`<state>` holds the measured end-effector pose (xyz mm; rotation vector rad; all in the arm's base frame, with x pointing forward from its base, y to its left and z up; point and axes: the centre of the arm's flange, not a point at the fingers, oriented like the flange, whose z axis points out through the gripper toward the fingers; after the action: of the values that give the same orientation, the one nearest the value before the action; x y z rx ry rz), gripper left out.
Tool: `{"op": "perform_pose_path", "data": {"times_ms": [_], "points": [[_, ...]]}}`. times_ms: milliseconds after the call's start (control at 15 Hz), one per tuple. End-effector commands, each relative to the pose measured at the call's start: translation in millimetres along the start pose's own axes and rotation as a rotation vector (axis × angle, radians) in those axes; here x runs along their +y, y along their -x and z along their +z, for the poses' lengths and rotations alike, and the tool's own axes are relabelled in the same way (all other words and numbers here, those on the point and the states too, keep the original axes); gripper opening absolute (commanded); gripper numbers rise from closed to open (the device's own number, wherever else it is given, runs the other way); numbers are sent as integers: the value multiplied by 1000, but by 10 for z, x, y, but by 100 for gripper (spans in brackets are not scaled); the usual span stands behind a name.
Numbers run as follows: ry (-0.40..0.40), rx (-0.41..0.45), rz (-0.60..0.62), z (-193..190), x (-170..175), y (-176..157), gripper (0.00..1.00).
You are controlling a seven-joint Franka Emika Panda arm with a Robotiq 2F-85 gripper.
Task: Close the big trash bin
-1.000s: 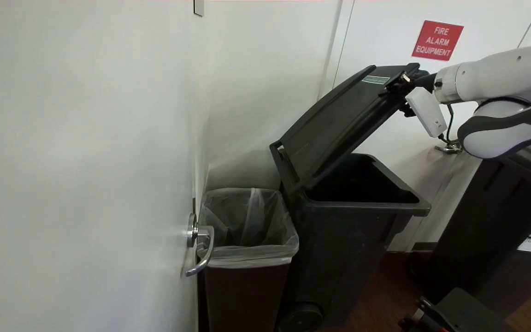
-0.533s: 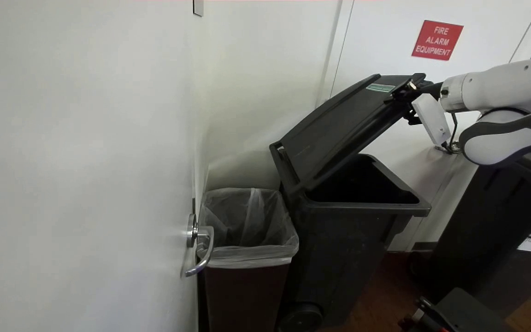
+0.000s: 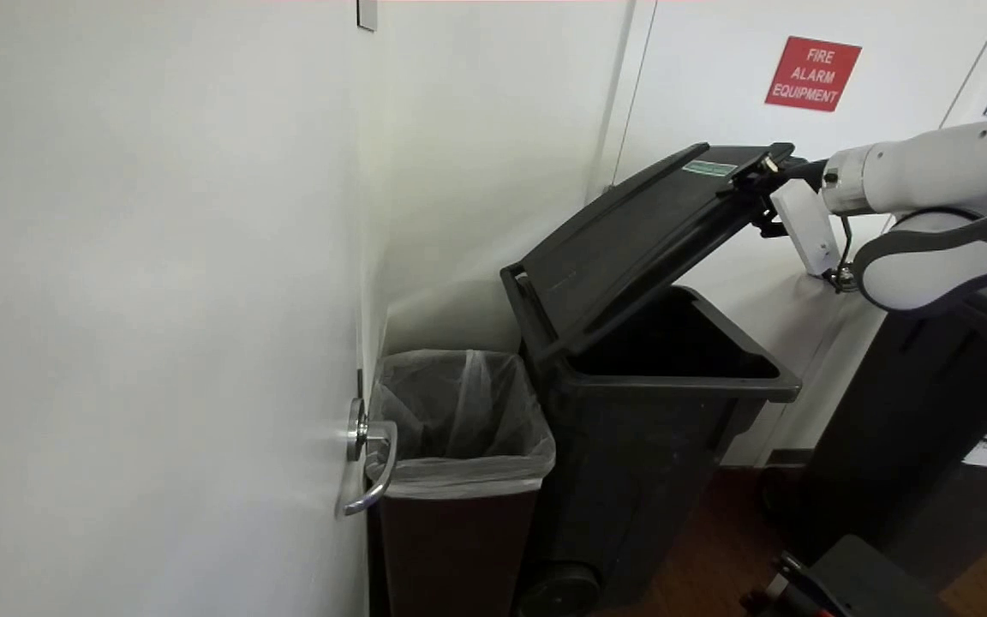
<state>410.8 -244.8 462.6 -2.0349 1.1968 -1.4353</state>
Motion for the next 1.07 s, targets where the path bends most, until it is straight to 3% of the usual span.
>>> {"op": "perform_pose_path", "data": {"times_ms": [0, 1000], "points": [[3, 10, 8, -7, 42, -44, 24], [26, -36, 256, 425, 1287, -92, 24]]}}
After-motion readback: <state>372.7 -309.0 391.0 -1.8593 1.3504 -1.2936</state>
